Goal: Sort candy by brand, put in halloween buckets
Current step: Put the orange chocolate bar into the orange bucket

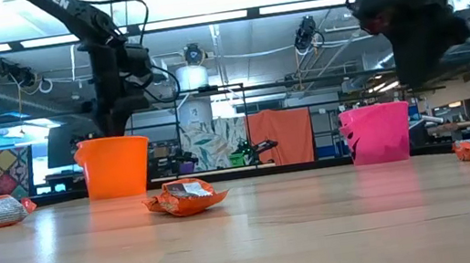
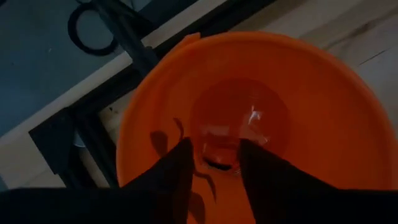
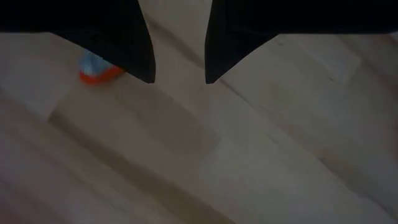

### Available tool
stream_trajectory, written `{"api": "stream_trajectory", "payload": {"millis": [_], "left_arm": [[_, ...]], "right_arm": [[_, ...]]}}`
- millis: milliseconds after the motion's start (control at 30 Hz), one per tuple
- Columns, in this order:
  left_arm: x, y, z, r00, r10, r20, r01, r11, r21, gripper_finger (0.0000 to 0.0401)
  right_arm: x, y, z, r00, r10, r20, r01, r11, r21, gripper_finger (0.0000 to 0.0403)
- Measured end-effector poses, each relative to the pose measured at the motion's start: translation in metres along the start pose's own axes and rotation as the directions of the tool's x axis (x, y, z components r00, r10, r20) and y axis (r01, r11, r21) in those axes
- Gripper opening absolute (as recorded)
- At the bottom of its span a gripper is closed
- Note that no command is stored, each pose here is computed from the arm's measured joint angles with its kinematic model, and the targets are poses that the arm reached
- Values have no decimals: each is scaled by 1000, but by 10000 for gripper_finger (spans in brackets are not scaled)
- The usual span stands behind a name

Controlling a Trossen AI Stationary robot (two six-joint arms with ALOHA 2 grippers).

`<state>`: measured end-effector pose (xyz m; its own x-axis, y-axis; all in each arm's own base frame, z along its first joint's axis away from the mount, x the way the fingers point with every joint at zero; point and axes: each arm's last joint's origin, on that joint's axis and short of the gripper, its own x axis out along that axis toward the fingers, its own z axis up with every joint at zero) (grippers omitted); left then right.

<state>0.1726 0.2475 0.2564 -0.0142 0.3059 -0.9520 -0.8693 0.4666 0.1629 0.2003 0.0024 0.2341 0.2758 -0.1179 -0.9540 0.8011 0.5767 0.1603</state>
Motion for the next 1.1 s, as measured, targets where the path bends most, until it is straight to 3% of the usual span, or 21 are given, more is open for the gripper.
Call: {"api": "stream_trajectory", "payload": {"millis": [167, 400, 533, 633, 767, 933, 1100], "left_arm": [[-18, 2, -5, 998, -8, 56, 9, 1000, -4, 158], [-53, -5, -18, 982, -86, 167, 81, 996, 34, 157], [-66, -12, -24, 972, -109, 208, 100, 994, 51, 157], [-70, -21, -26, 964, -151, 218, 138, 988, 73, 157], [-74, -36, -27, 946, -220, 236, 199, 974, 110, 157], [-81, -56, -24, 887, -368, 279, 312, 923, 225, 156], [-90, -74, -22, 806, -498, 321, 410, 860, 305, 156]], "right_arm": [[17, -8, -16, 996, -43, -81, 56, 983, 177, 151], [28, -22, -25, 983, -174, -54, 182, 942, 283, 149], [37, -34, -31, 966, -227, -123, 255, 912, 322, 149], [49, -41, -37, 964, -217, -156, 257, 913, 317, 149], [63, -40, -38, 983, -149, -107, 175, 942, 287, 149], [70, -43, -40, 988, -136, -70, 151, 940, 305, 133], [72, -45, -41, 985, -162, -55, 171, 938, 302, 87]]}}
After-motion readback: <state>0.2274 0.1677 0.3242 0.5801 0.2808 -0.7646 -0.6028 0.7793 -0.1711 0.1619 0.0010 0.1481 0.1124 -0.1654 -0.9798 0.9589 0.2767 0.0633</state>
